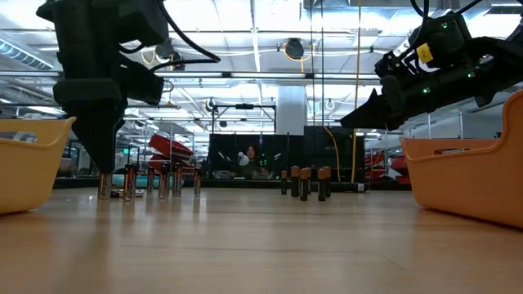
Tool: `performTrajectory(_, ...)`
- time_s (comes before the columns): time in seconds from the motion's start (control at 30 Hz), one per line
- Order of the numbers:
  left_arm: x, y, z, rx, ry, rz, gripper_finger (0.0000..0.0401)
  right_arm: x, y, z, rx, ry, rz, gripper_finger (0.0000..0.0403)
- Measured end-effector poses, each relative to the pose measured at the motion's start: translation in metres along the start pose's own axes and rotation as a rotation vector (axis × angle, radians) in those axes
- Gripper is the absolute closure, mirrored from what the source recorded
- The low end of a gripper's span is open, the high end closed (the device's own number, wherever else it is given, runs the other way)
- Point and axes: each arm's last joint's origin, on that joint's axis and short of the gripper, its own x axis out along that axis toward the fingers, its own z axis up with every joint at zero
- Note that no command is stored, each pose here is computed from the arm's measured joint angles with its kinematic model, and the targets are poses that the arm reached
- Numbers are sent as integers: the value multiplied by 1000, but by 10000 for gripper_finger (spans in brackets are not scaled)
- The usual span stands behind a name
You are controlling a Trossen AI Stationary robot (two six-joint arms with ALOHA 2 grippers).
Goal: Sort batteries
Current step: Put the silver battery into the yellow bin
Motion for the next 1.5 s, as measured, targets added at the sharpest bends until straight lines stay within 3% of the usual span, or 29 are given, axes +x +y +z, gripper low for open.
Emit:
performTrajectory(0.1,6,-3,2,24,0,-10,169,0,0,0,0,0,0,259)
performTrajectory(0.2,11,-7,5,43,-9,-37,199,0,0,0,0,1,0,259)
performTrajectory(0.43,22,-11,4,75,69,-52,351,0,0,0,-8,1,0,259)
performTrajectory(0.73,14,-7,2,184,54,-9,349,0,-1,0,-21,0,-38,259)
performTrajectory(0.93,-18,1,-4,181,34,-22,349,0,-2,0,-16,-1,-55,259)
performTrajectory(1.1,-68,5,-14,126,-16,-63,349,0,-2,0,3,-2,-56,259)
performTrajectory(1.23,-100,-6,-23,100,-123,-210,349,0,-2,-1,38,8,-54,259)
performTrajectory(1.37,-100,-41,-39,245,-91,-388,349,0,-1,-5,60,49,-51,259)
performTrajectory(1.43,-95,-59,-45,321,-118,-415,349,-1,1,-7,58,68,-43,259)
performTrajectory(1.5,-85,-70,-49,355,-127,-358,349,-1,4,-7,55,70,-30,259)
